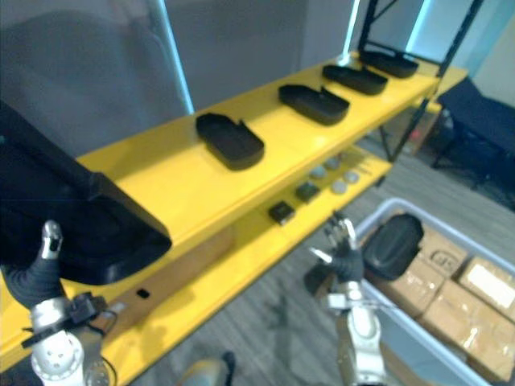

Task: Walk over and take plastic housings, then place them on the shelf

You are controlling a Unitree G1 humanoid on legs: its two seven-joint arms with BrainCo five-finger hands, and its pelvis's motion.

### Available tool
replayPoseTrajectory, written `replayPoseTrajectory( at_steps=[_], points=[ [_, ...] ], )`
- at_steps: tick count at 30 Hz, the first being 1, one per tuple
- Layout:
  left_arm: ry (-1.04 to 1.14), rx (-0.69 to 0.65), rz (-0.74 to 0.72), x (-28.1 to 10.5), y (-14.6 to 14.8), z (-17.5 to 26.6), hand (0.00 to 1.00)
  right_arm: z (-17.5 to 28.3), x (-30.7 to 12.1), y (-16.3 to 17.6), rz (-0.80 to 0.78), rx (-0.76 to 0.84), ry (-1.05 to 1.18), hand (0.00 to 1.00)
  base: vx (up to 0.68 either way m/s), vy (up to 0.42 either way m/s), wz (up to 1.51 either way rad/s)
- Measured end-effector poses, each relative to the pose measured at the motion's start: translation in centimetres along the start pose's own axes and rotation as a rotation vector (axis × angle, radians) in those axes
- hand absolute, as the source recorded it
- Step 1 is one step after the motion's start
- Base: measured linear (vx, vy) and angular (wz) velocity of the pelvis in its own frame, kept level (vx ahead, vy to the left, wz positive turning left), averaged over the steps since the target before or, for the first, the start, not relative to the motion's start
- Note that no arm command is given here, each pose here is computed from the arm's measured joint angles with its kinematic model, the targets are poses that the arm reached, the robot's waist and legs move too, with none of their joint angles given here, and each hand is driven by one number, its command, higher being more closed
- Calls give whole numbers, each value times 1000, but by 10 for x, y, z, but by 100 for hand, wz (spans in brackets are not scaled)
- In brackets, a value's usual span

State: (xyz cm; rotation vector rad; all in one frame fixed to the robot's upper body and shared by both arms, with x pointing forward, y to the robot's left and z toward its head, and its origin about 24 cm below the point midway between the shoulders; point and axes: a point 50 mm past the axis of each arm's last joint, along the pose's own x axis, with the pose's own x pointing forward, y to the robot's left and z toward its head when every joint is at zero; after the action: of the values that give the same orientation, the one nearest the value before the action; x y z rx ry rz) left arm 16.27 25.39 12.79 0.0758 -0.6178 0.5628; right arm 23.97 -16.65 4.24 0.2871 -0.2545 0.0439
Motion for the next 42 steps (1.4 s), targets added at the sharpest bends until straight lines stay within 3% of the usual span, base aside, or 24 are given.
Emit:
replayPoseTrajectory(
  at_steps=[6, 10, 18, 24, 30, 37, 42],
  points=[
    [33, -31, 40, 20, -9, -15, 100, 33, 12, 0, 131, -54, -139, 0, 251, -86, 55],
    [152, -58, 90, 2, -10, -29, 100, 55, 40, 39, 405, -56, -216, 0, 222, -301, 74],
    [144, -95, 37, -1, -21, -23, 100, 59, 43, 75, 560, 7, -207, 0, 100, -112, 67],
    [185, -74, -40, -3, -27, -27, 100, 53, 42, 92, 513, 49, -201, 0, 26, 10, 35],
    [153, -1, -119, 5, -22, -24, 100, 42, 34, 69, 408, 48, -133, 0, -16, 27, -7],
    [295, -46, -20, -10, -21, -36, 100, 36, 26, 69, 458, 97, -111, 0, -10, -20, 1],
    [376, -76, -11, -31, -19, -42, 100, 32, 25, 57, 433, 24, -74, 0, -67, -65, 55]
  ],
)
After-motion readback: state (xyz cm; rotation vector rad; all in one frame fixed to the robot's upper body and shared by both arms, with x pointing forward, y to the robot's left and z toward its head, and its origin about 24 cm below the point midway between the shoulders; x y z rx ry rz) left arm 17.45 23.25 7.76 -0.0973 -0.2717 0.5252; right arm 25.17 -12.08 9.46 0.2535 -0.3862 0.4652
